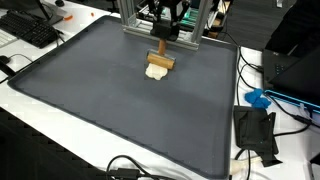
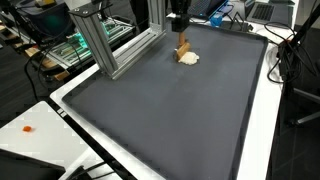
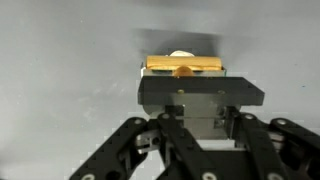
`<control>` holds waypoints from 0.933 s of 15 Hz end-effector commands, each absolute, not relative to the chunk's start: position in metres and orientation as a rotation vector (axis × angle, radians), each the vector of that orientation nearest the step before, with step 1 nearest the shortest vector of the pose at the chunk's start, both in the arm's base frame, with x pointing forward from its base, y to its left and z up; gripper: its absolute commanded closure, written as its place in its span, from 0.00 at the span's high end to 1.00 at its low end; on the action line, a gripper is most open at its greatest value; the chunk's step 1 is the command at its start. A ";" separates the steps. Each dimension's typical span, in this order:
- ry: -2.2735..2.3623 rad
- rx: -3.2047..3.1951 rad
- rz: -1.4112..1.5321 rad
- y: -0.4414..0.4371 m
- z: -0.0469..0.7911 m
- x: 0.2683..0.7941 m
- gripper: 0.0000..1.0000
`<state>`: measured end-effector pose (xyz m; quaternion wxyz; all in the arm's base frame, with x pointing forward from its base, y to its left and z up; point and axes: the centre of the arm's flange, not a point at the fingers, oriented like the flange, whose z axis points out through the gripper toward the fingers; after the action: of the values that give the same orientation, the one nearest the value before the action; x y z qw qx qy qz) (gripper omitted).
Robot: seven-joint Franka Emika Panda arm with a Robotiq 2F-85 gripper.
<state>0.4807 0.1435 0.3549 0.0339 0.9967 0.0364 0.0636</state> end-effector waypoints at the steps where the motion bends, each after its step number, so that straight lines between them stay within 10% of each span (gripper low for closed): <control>1: -0.074 3.072 0.206 0.143 0.320 0.482 0.22; 14: -0.578 3.003 0.374 0.143 0.312 0.497 0.22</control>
<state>0.4880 0.1460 0.3522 0.0242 0.9809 -0.1513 0.1194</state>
